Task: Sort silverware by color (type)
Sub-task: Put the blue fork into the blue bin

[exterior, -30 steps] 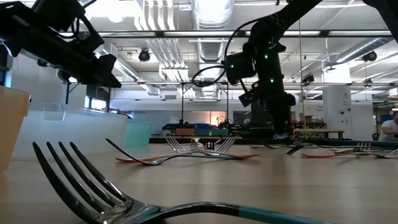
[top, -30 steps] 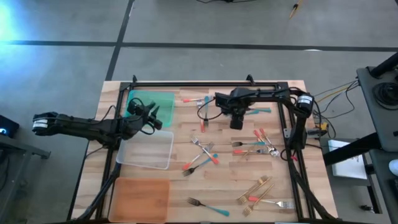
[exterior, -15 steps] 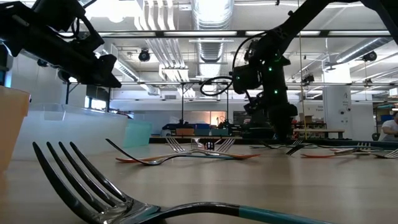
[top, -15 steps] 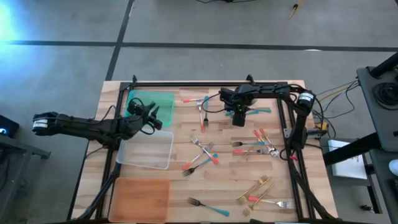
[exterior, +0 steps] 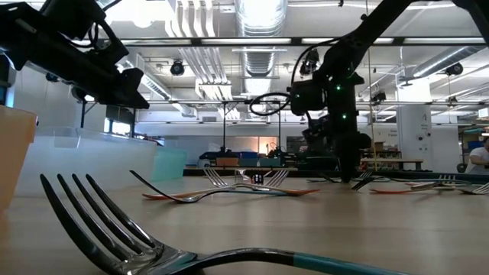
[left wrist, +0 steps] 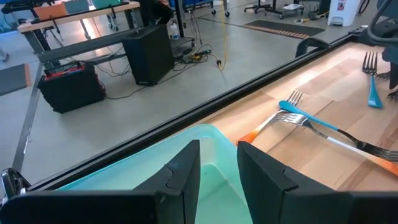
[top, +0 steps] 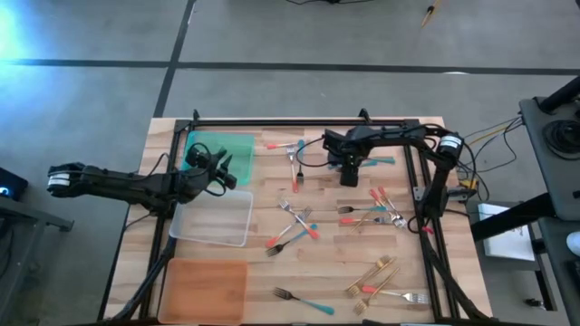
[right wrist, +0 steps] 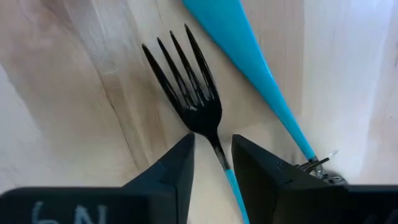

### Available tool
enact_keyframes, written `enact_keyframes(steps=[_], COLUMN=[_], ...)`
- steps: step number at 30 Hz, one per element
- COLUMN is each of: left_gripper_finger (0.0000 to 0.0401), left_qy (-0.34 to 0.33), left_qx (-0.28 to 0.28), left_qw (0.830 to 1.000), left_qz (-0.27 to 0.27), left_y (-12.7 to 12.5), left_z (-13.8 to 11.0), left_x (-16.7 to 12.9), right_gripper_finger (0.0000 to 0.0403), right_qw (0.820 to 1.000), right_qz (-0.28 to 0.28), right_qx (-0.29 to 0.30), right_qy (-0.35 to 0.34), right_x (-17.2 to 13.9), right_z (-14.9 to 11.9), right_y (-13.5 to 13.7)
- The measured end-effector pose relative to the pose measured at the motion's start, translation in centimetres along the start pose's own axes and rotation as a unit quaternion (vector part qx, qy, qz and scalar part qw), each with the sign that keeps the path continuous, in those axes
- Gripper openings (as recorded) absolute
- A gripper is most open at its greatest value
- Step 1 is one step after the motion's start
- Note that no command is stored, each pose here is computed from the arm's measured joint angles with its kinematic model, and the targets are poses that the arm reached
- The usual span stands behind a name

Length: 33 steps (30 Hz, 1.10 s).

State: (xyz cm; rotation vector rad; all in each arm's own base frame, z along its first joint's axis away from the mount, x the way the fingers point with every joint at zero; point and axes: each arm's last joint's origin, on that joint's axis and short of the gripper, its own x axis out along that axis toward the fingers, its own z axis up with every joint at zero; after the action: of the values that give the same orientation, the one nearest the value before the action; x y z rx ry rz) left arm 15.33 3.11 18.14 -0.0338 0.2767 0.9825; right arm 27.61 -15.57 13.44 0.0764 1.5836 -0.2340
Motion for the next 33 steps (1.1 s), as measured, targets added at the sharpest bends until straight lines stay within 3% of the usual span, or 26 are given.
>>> enact_keyframes(steps=[7, 21, 28, 33], left_gripper_finger=[0.0091, 0.0091, 0.0091, 0.0091], left_qy=[0.0, 0.004, 0.004, 0.008], left_qx=[0.0, -0.003, -0.011, -0.026], left_qw=[1.0, 1.0, 1.0, 0.997], left_qz=[0.0, 0.001, -0.002, -0.07], left_y=[0.0, -0.1, -0.1, -0.6], left_z=[0.0, -0.1, -0.1, 0.0], left_x=[0.0, 0.1, 0.1, 0.1], right_gripper_finger=[0.0018, 0.001, 0.0009, 0.0009], right_qw=[1.0, 1.0, 0.994, 0.958], right_qz=[0.005, -0.003, -0.011, 0.022], right_qx=[0.014, 0.024, 0.056, 0.08], right_qy=[-0.002, -0.001, -0.098, -0.274], right_x=[0.1, -3.0, -7.3, -10.8], right_z=[0.0, 1.0, 2.0, 3.6], right_y=[0.2, -0.6, -1.2, -1.3])
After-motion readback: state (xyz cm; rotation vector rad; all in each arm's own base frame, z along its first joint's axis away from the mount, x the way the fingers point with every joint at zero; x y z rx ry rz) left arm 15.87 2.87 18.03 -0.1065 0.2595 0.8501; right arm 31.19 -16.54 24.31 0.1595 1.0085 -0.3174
